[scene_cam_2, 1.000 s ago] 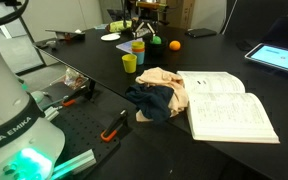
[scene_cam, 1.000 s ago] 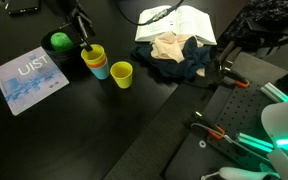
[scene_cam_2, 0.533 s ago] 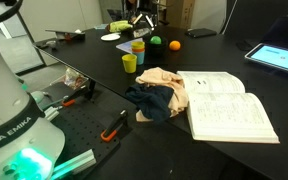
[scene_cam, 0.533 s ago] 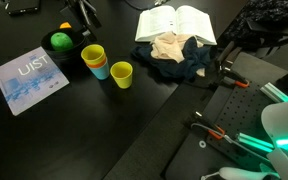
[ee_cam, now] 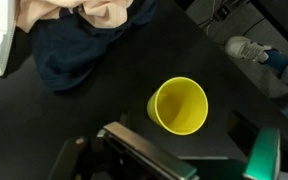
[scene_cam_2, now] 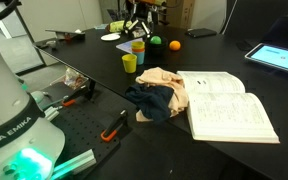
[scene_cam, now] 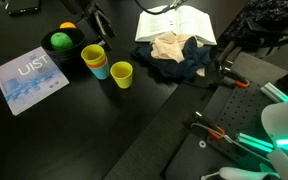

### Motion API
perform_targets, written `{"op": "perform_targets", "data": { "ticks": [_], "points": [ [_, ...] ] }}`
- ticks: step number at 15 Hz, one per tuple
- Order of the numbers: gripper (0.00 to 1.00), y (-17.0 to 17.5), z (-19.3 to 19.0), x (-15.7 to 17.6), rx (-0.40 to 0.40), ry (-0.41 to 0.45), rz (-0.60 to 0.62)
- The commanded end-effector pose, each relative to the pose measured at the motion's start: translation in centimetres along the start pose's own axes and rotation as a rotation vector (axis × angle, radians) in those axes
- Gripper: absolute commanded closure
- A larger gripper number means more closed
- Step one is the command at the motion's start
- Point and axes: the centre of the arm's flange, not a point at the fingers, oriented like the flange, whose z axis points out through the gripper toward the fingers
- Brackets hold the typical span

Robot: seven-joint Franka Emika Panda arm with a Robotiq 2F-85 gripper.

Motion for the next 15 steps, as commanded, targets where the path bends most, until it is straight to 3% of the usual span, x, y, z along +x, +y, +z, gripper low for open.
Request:
{"op": "perform_targets", "data": {
  "ticks": [1,4,10,15],
  "points": [
    [0.0,-0.8,0.8,-2.3,0.012,0.007,0.036],
    [0.0,-0.6,1.3,-2.9,0.004,0.037,0.084],
    [0.0,-0.4,1.5,-3.9,-0.017,0.241,0.173],
    [0.0,-0.5,3.2,-5.8,-0.019,0.296,0.226]
  ]
}}
